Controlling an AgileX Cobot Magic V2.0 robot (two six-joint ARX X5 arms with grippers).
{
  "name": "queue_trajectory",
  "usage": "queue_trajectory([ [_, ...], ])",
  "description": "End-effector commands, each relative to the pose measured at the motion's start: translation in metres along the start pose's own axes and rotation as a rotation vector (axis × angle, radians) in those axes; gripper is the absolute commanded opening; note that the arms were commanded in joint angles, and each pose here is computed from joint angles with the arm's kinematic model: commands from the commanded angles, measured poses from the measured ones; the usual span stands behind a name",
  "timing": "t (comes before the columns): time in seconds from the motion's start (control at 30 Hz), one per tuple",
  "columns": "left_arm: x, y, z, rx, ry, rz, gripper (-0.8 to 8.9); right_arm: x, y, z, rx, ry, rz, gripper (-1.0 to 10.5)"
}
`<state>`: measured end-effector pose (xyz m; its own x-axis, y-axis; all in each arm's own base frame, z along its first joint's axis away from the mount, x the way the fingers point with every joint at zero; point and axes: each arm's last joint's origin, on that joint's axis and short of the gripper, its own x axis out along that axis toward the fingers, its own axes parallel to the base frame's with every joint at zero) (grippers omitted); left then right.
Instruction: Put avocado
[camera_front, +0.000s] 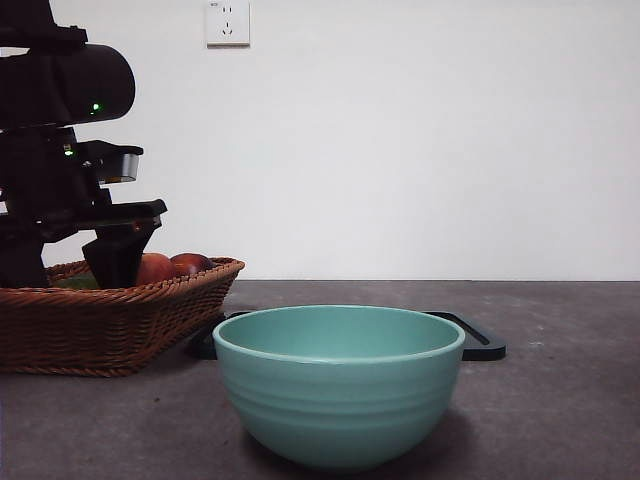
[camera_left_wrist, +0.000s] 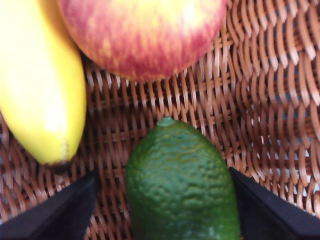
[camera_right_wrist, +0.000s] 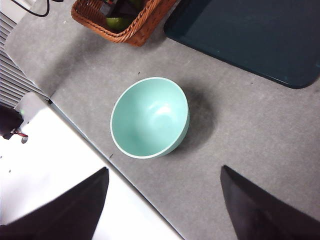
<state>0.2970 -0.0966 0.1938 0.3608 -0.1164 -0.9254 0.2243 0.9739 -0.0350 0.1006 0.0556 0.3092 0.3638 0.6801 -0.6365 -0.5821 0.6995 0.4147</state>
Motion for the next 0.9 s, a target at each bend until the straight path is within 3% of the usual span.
queue_trajectory([
  [0.03, 0.001, -0.003, 0.005, 0.011, 0.001, 0.0, 2.67, -0.002, 0.002, 0.004, -0.019, -0.017, 0.005, 3.6],
  [0.17, 0.001, -0.003, 0.004, 0.012, 0.007, 0.0, 1.71, -0.002, 0.002, 0.005, -0.022, -0.023, 0.005, 3.6],
  [0.5, -0.027, -0.008, 0.006, 0.022, -0.066, -0.028, 1.71, -0.002, 0.002, 0.005, -0.022, -0.022, 0.004, 3.6],
  [0.7, -0.073, -0.027, -0.002, 0.066, -0.186, -0.162, 1.71, -0.002, 0.002, 0.005, -0.023, -0.025, 0.001, 3.6],
  [0.9, -0.111, -0.065, -0.021, 0.206, -0.247, -0.354, 1.71, -0.002, 0.002, 0.006, -0.026, -0.029, 0.0, 3.6],
])
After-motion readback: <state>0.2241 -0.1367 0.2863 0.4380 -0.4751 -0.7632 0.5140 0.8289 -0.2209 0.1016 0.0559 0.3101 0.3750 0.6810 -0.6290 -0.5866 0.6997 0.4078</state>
